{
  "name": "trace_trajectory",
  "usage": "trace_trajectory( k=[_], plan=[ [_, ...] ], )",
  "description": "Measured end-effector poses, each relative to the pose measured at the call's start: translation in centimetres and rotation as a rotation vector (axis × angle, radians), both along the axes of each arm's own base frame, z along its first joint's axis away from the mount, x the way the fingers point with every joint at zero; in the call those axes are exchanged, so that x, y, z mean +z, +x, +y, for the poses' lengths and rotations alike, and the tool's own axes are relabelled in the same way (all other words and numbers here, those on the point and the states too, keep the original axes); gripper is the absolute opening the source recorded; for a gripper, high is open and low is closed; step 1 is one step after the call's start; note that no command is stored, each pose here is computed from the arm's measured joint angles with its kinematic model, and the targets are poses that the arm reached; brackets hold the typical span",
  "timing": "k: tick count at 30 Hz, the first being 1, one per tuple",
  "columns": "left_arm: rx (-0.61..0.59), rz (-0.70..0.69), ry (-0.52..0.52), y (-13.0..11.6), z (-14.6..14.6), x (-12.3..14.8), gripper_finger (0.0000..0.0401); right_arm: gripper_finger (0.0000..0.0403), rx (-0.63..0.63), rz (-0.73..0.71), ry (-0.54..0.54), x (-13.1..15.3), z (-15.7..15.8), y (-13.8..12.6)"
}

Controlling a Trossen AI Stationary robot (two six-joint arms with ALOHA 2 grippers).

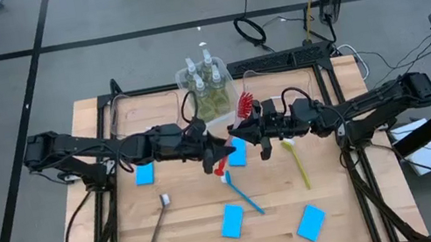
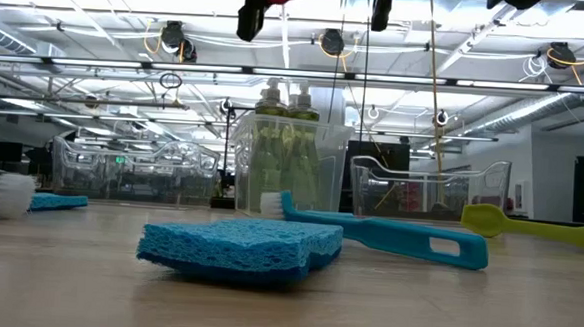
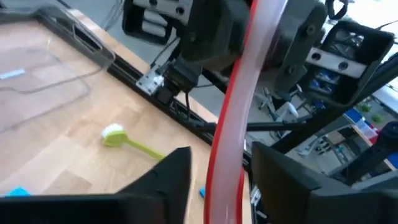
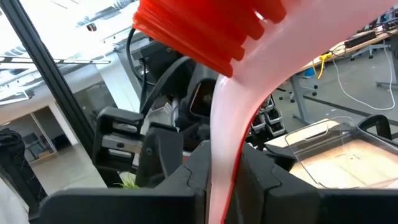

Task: Pick & Place Kitchen Sink Supplies
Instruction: Put the orange dish brush into the left transparent bin

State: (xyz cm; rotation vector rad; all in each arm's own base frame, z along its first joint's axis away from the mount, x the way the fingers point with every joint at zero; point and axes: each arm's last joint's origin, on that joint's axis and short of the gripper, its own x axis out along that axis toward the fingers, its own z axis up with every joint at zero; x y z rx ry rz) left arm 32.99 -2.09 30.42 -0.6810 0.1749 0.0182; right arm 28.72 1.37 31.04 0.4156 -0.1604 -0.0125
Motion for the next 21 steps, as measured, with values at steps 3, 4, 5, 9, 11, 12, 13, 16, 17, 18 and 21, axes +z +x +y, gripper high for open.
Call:
trace_trajectory(
  k=[3, 4, 5, 9, 11, 12, 13, 16, 17, 18, 21],
  plan=[
    [-0.026, 0.005, -0.006, 0.01, 0.02, -0.06, 0.0096, 0.0035, 0.001, -0.001, 0.003, 0.01, 0.0, 0.0],
    [-0.041, 0.004, -0.009, 0.01, 0.02, -0.05, 0.0074, 0.0035, 0.002, -0.002, 0.005, 0.02, 0.0, 0.0],
    [-0.051, 0.003, -0.01, 0.02, 0.02, -0.04, 0.0065, 0.0035, 0.005, -0.002, 0.007, 0.02, 0.02, -0.01],
    [-0.065, 0.004, -0.021, 0.01, 0.0, -0.04, 0.0065, 0.0035, 0.009, -0.002, 0.009, 0.02, 0.05, -0.01],
    [-0.065, 0.005, -0.031, 0.01, 0.0, -0.04, 0.0065, 0.0035, 0.007, -0.001, 0.01, 0.01, 0.03, -0.01],
    [-0.065, 0.005, -0.034, 0.01, 0.0, -0.04, 0.0065, 0.0036, 0.007, -0.001, 0.01, 0.01, 0.04, -0.01],
    [-0.064, 0.005, -0.035, 0.01, 0.0, -0.04, 0.0065, 0.0038, 0.007, -0.001, 0.009, 0.01, 0.05, -0.01],
    [-0.063, 0.005, -0.041, 0.01, 0.0, -0.04, 0.0065, 0.0049, 0.006, 0.0, 0.004, 0.0, 0.04, -0.01],
    [-0.063, 0.005, -0.042, 0.01, 0.0, -0.04, 0.0065, 0.0054, 0.004, 0.001, 0.001, 0.0, 0.04, -0.01],
    [-0.063, 0.005, -0.042, 0.01, 0.0, -0.04, 0.0065, 0.006, 0.003, 0.002, -0.001, -0.01, 0.03, -0.01],
    [-0.06, 0.008, -0.042, 0.01, 0.08, -0.06, 0.0065, 0.0079, 0.003, 0.015, -0.004, -0.14, 0.03, 0.01]
  ],
)
